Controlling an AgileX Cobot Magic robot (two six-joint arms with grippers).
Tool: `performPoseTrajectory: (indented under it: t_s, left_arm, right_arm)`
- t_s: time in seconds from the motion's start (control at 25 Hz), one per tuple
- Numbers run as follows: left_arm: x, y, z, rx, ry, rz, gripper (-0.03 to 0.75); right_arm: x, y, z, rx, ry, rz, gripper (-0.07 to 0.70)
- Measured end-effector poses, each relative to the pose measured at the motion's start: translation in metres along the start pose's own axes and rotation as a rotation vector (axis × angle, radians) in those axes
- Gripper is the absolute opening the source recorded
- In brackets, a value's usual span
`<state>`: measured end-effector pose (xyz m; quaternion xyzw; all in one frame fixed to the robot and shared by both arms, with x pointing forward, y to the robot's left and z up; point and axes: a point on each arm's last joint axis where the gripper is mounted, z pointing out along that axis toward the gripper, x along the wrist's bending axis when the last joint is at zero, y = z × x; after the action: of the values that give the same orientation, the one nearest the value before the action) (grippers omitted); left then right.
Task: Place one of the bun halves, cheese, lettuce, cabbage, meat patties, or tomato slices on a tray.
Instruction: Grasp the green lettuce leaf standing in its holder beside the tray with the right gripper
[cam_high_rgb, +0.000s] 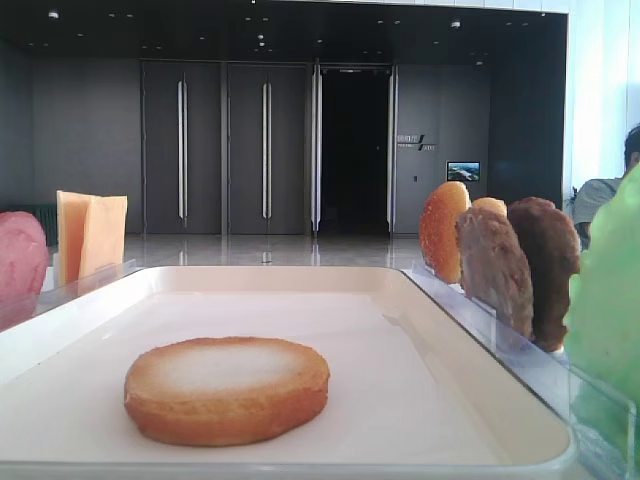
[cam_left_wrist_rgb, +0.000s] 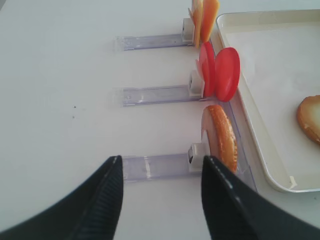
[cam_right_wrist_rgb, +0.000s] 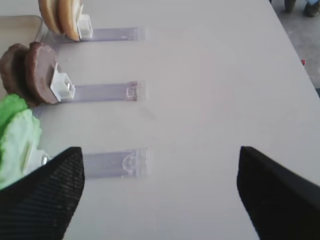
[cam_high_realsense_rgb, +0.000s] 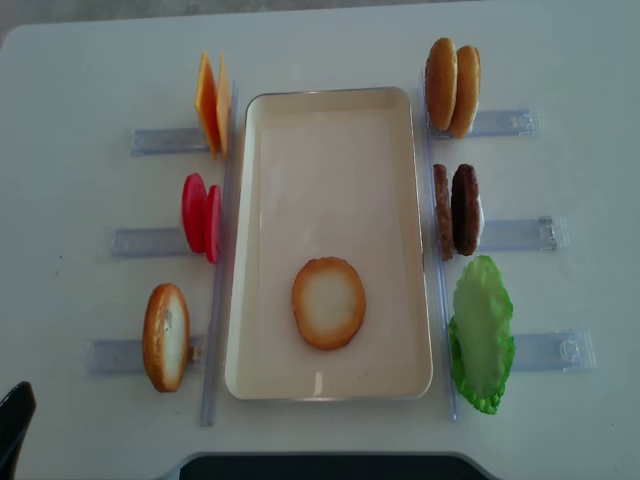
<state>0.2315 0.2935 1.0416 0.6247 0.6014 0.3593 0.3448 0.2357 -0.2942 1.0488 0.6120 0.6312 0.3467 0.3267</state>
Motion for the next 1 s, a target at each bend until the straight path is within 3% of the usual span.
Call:
performPoseTrajectory:
  t_s: [0.44,0.84,1.0]
  left_arm:
    - [0.000,0.000,0.000,0.000,0.000,-0.001,0.391]
    - [0.000,0.000,0.000,-0.001,0.000,-0.002,0.391]
    - [0.000,0.000,0.000,-0.001,0.000,-0.002,0.391]
  right_arm:
    - [0.000,0.066,0.026,0.318,0.028,0.036,0.589]
    - [-0.001,0.079,0.037,0.376,0.020,0.080,0.589]
    - [0.005,0.080,0.037,0.379,0.083,0.121,0.589]
